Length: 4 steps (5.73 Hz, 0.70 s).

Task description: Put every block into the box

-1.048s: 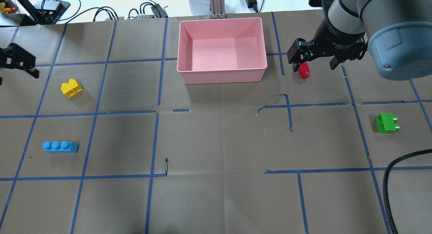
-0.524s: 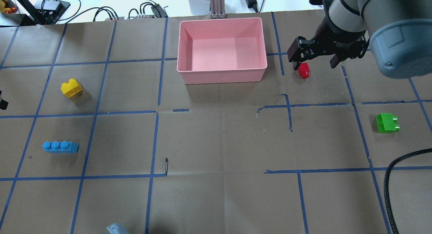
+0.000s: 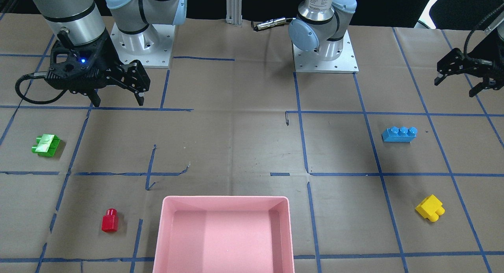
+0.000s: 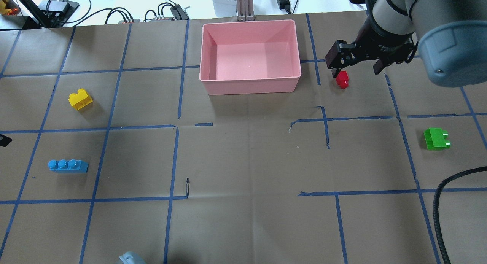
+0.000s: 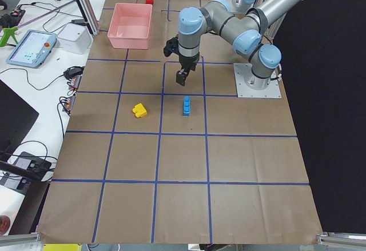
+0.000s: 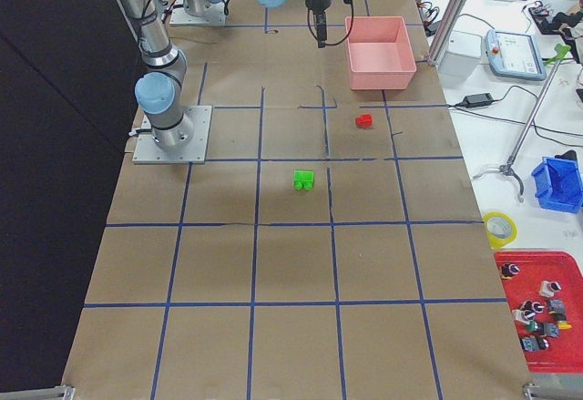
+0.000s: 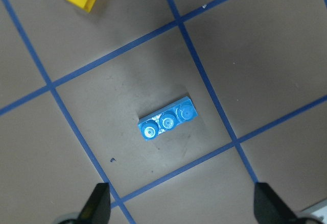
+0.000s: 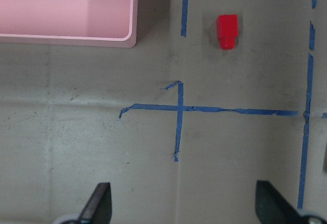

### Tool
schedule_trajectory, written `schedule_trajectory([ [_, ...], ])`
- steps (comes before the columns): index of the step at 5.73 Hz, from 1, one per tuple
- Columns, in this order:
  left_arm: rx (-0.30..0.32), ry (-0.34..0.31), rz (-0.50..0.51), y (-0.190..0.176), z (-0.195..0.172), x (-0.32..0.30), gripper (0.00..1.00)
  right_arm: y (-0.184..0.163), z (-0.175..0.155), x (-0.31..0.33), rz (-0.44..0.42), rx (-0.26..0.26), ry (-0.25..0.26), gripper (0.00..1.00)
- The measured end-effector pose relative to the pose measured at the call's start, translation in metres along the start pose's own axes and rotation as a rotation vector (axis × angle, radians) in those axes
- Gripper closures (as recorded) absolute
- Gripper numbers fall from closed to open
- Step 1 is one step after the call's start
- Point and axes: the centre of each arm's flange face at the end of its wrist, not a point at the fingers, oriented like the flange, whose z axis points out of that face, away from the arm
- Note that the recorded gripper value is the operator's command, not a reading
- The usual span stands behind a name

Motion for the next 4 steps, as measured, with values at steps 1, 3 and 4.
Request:
schedule_trajectory([
  [1, 0.005, 0.004, 0.248, 0.000, 0.002, 0.001, 0.01, 0.000, 0.001, 0.018, -0.025, 0.003, 0.015, 0.02],
  [3, 0.011, 0.013, 0.584, 0.001, 0.025, -0.001, 0.02, 0.008, 0.006, 0.135, -0.075, -0.017, 0.039, 0.01],
  [4, 0.005, -0.009, 0.673, 0.002, 0.047, -0.001, 0.02, 0.026, 0.025, 0.205, -0.042, -0.045, 0.021, 0.01],
])
